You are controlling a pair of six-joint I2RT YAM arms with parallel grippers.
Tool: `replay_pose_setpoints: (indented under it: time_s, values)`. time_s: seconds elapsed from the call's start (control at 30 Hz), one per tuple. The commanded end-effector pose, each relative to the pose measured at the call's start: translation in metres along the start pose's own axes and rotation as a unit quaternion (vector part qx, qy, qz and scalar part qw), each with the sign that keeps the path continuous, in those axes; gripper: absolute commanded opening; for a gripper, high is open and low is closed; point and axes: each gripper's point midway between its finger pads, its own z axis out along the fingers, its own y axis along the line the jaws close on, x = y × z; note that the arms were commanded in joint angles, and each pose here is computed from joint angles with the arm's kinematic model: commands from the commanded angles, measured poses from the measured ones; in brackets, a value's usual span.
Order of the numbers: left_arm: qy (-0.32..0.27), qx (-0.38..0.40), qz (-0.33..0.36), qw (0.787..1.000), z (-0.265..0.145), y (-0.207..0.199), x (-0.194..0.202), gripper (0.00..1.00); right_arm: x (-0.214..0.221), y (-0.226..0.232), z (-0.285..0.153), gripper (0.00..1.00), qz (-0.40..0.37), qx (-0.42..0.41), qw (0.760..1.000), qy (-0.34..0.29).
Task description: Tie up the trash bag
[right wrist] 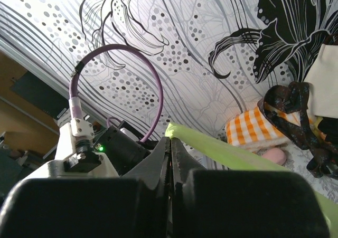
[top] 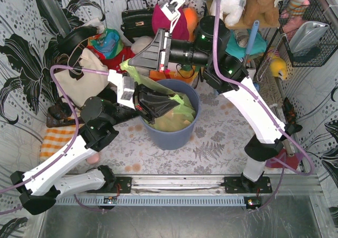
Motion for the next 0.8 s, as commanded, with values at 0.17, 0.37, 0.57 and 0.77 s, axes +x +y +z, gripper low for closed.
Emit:
replay_pose_setpoints:
  time_s: [0.17, 0.37, 0.57, 0.77]
  values:
    - [-0.049, -0.003, 0.062, 0.997, 0.013, 0.000, -0.056, 0.00, -0.041, 0.038, -0.012, 0.00, -0.056, -0.018, 0.996, -0.062]
    - [-0.037, -0.012, 0.061, 0.997, 0.015, 0.008, -0.044, 0.00, -0.027, 0.016, -0.026, 0.00, -0.056, 0.043, 0.996, -0.057]
    - [-0.056, -0.039, 0.061, 0.996, 0.005, 0.013, -0.044, 0.00, -0.019, -0.016, -0.055, 0.00, -0.074, 0.145, 0.984, -0.076]
    - [-0.065, -0.052, 0.064, 0.994, 0.003, 0.018, -0.045, 0.00, -0.014, -0.040, -0.080, 0.00, -0.083, 0.220, 0.968, -0.092]
